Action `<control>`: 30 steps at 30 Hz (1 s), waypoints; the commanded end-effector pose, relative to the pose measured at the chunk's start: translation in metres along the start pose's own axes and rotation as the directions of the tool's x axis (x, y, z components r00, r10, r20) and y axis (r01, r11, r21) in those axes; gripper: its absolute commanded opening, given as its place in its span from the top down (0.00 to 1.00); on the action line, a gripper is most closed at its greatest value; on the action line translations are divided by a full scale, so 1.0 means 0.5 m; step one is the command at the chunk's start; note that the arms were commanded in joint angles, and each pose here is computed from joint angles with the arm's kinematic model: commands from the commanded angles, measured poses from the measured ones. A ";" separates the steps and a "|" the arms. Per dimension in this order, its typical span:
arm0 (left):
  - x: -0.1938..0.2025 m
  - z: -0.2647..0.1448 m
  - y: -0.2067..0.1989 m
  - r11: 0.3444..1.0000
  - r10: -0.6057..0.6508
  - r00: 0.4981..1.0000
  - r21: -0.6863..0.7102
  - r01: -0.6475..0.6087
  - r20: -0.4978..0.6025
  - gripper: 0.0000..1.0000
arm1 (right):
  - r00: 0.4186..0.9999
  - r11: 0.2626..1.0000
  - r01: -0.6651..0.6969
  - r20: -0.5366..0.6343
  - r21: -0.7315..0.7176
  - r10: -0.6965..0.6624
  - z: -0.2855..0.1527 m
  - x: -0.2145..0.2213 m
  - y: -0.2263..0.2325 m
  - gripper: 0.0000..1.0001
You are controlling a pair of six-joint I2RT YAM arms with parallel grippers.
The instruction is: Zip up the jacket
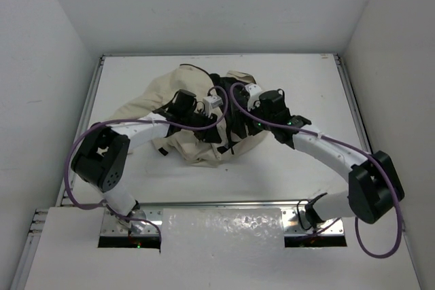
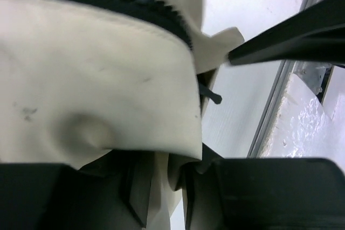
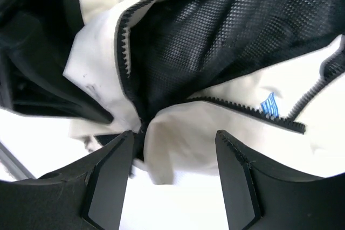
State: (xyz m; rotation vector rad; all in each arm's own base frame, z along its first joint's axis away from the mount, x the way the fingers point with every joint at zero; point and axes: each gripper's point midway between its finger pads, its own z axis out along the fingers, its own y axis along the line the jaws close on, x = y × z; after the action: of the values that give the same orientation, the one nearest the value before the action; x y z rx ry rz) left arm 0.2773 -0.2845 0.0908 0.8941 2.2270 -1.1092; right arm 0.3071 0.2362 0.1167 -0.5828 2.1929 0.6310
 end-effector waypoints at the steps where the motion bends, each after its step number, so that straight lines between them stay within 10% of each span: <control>1: -0.046 -0.018 0.003 0.999 0.016 0.996 -0.044 -0.012 0.089 0.78 | 0.994 0.991 0.104 0.029 0.090 -0.107 -0.043 -0.022 0.014 0.38; 4: -0.051 -0.013 0.005 0.999 0.000 0.996 -0.046 0.005 0.093 0.82 | 0.985 0.977 0.147 0.068 0.153 -0.159 -0.070 -0.027 0.047 0.39; 11: -0.081 0.002 -0.016 1.000 -0.011 0.991 0.010 0.009 0.133 0.96 | 0.996 0.991 0.076 0.027 0.113 -0.079 -0.056 0.044 0.120 0.88; 30: -0.067 0.006 -0.058 0.997 -0.033 0.989 0.075 0.022 0.147 0.99 | 0.991 0.966 -0.088 -0.078 0.243 0.109 0.007 0.066 0.098 0.69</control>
State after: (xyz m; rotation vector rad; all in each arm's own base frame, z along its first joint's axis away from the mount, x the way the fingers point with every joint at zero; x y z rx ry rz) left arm 0.2800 -0.3011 0.1014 0.7292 2.2191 -1.2051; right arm 0.2465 0.2666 0.0887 -0.4775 2.3693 0.3920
